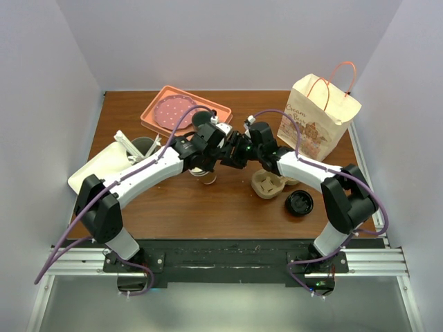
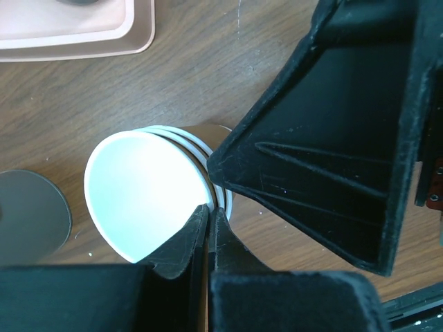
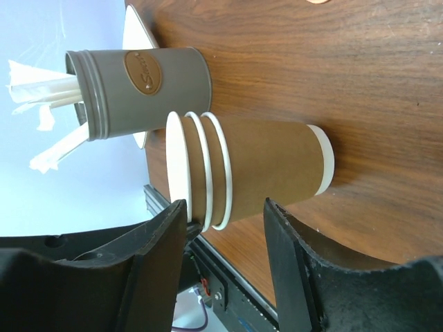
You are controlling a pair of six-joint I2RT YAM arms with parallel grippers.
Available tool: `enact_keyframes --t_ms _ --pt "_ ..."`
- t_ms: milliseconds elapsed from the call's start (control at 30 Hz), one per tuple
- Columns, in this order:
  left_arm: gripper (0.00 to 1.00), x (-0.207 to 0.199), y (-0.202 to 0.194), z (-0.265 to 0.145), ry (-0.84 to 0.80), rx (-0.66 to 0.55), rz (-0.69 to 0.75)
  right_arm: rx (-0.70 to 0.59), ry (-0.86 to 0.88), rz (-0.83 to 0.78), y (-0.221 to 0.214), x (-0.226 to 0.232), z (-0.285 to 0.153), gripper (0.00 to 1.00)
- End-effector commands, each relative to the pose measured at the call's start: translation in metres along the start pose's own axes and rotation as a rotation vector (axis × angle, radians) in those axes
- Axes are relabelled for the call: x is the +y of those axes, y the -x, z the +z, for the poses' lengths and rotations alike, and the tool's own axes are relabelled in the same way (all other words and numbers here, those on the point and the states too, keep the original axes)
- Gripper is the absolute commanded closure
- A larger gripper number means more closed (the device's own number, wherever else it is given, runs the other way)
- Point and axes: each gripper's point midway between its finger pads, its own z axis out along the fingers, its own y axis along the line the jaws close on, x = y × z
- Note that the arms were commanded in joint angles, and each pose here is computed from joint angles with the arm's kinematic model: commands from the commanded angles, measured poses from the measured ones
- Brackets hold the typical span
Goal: Pack the takeout coffee
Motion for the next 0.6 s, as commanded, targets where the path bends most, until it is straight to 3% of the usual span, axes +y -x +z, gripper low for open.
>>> enact_keyframes --t_ms 0,567 --pt "1.0 0.002 0.033 -0.02 -0.006 -0.128 -0.047 -0.021 0.001 -0.024 0.005 0.006 0.0 0.49" --pt "1.0 -0.008 0.047 -0.026 -0.06 -0.183 -0.063 0.046 -0.014 -0.035 -0.014 -0.004 0.012 0.51"
